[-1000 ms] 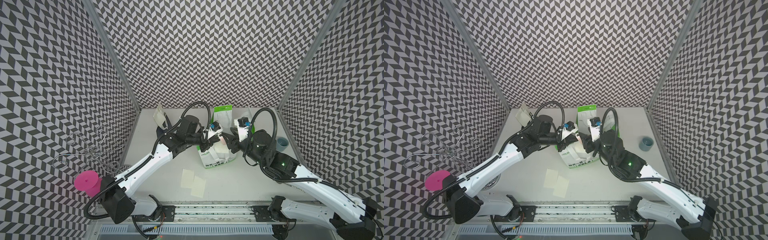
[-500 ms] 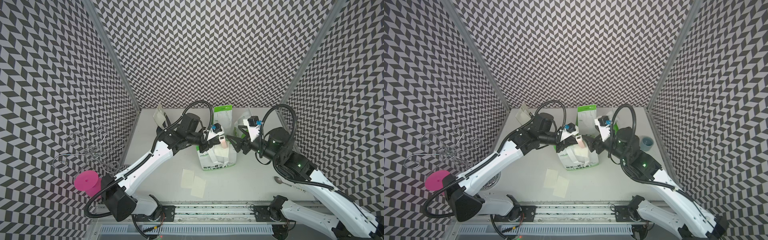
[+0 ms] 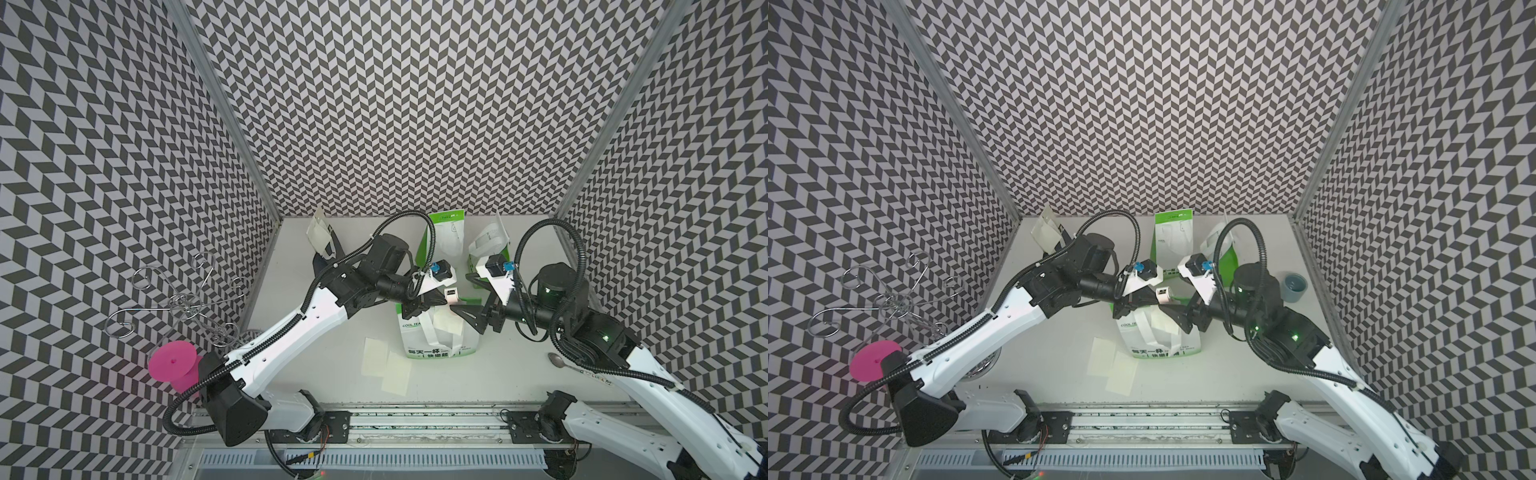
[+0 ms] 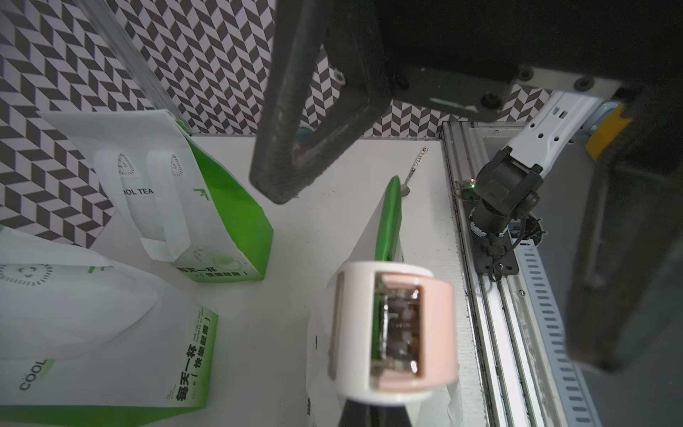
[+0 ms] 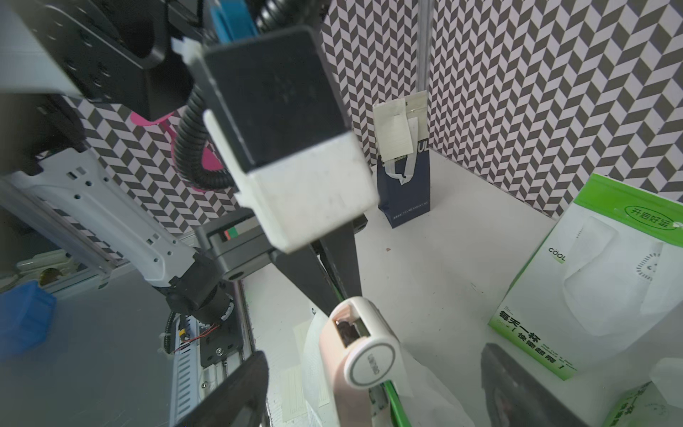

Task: Staple the receipts to the bags
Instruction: Staple the receipt to the takeout bag.

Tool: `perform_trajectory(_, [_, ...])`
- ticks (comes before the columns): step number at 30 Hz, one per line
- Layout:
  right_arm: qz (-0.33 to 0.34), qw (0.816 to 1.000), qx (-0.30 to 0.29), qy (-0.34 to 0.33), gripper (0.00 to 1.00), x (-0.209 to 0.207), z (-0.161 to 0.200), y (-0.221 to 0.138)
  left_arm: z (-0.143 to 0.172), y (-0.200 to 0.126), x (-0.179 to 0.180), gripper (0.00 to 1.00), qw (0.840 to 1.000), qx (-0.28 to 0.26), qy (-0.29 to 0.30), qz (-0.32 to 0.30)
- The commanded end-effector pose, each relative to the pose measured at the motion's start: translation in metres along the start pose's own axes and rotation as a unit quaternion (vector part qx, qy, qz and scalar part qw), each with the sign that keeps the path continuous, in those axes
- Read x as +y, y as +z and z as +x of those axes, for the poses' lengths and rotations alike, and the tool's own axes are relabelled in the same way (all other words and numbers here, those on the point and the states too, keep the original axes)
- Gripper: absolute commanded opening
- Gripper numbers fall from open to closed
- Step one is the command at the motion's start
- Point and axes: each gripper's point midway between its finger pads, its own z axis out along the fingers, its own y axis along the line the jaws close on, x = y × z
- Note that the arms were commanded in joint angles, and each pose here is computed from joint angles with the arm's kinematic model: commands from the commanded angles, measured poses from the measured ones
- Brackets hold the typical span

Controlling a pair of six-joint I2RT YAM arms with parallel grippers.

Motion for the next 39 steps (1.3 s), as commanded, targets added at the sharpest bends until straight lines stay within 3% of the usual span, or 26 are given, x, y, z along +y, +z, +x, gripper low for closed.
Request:
perform_trajectory(1, [-0.037, 0.999, -0.017, -0.028, 0.89, 0.014, -0.009, -0.005, -0.006, -0.008, -0.007, 0.0, 1.0, 0.003, 0.002, -0.005])
perform_trajectory(26, [-0.098, 0.993, 0.028, -0.057, 0.91, 0.03, -0.002, 0.013, -0.025, -0.05, -0.033, 0.0, 0.998, -0.036, 0.041, -0.015])
perform_trajectory(39, [-0.151, 0.986, 0.025, -0.059, 0.9, 0.047, -0.01, 0.022, -0.03, -0.049, -0.033, 0.0, 0.998, -0.043, 0.043, -0.008])
